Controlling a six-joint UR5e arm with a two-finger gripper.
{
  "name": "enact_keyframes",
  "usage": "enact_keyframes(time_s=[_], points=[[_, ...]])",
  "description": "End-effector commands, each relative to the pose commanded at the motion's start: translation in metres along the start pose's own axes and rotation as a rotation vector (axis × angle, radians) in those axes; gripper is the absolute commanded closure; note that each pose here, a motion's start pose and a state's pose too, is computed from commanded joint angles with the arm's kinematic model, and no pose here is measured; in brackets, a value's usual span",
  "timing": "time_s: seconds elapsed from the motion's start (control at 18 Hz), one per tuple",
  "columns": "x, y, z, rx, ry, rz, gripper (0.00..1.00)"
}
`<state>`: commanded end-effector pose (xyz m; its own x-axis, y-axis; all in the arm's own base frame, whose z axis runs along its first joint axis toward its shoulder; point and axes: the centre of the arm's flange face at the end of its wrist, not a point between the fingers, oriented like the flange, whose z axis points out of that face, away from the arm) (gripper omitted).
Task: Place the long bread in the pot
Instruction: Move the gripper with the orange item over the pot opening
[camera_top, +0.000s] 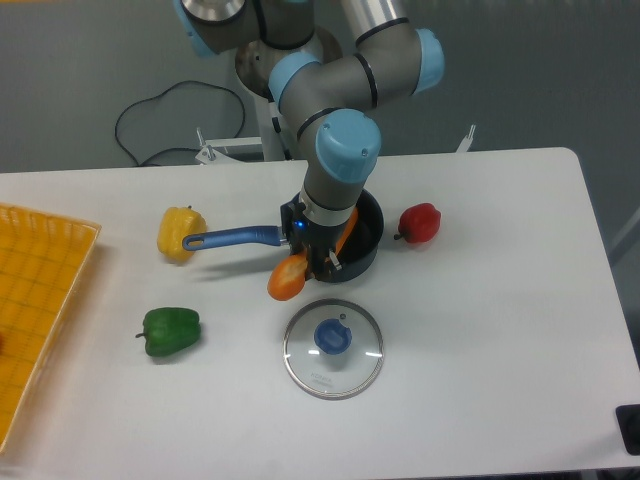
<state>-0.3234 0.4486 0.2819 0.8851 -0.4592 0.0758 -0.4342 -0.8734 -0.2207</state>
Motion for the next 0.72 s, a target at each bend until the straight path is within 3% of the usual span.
enact_keyframes(time_s=[0.5,0.56,0.61,0.72], points=[[-0.0017,-0.0006,-0.0017,-0.001,-0.003,0.001,0.19],[-0.0017,-0.0006,-0.0017,-0.001,-0.003,0.001,0.14],[-0.0015,-0.0007,-0.0025,-0.001,-0.005,0.001,0.00],[-0.0017,-0.0023,-0.0048,0.001,-0.007,0.002,0.00]])
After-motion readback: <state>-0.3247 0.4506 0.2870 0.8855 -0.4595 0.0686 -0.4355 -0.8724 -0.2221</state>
